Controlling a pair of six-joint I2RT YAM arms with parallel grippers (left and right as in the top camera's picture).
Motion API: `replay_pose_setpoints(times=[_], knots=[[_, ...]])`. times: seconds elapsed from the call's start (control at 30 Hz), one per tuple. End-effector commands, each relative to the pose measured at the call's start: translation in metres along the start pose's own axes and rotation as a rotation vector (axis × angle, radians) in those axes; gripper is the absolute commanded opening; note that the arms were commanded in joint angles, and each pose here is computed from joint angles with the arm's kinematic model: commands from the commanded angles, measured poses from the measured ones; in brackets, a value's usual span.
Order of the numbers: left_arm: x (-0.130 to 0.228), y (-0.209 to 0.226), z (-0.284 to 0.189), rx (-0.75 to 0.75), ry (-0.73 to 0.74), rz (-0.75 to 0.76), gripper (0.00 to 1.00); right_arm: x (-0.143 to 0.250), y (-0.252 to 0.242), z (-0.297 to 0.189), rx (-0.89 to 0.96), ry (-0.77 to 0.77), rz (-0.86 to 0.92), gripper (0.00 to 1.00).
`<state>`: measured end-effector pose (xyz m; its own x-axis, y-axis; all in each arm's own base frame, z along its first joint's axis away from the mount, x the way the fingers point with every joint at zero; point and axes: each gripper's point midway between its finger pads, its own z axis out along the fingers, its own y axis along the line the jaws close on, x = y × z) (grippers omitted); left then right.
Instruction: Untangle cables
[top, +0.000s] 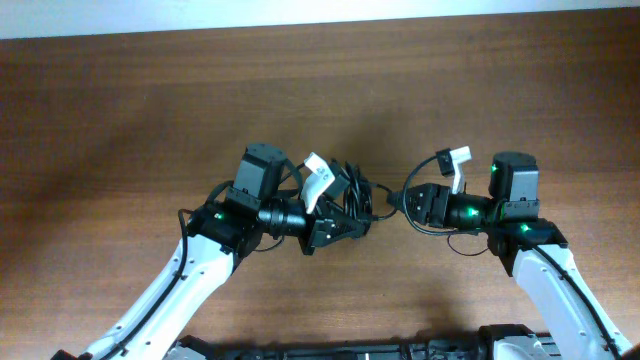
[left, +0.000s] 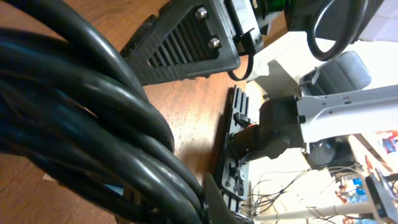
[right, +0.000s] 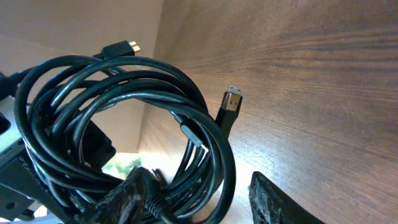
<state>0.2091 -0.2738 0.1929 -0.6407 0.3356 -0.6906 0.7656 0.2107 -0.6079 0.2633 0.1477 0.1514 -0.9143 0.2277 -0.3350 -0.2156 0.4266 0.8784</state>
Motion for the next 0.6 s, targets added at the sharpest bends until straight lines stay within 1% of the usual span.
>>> replay_pose_setpoints(times=[0.0,0.07,0.1,0.17,0.2,0.33,0.47,0.57], knots=[[-0.009,-0.01,-0.001,0.042,-0.015,0.093,0.0,-0.002,0.002,-0.002,-0.006,-0.009,-0.057,0.44],[-0.009,-0.011,-0.001,0.049,-0.015,0.093,0.0,-0.005,-0.003,-0.002,0.022,-0.022,-0.056,0.38],[-0.009,-0.014,-0.002,0.066,-0.017,0.096,0.0,-0.005,-0.004,-0.002,0.026,-0.024,-0.056,0.33],[-0.009,-0.016,-0.002,0.076,-0.018,0.098,0.0,-0.004,-0.003,-0.002,0.018,-0.019,-0.051,0.12],[-0.01,-0.016,-0.002,0.076,-0.019,0.099,0.0,-0.002,0.001,-0.001,-0.005,-0.008,-0.052,0.04],[-0.012,-0.016,-0.002,0.075,-0.027,0.113,0.0,0.006,0.016,-0.002,-0.093,0.034,-0.054,0.04],[-0.016,-0.017,-0.001,0.076,-0.037,0.126,0.0,0.005,0.018,-0.002,-0.095,0.035,-0.02,0.04],[-0.022,-0.024,0.004,0.09,-0.051,0.147,0.0,0.0,0.033,0.008,-0.126,0.036,-0.029,0.04]])
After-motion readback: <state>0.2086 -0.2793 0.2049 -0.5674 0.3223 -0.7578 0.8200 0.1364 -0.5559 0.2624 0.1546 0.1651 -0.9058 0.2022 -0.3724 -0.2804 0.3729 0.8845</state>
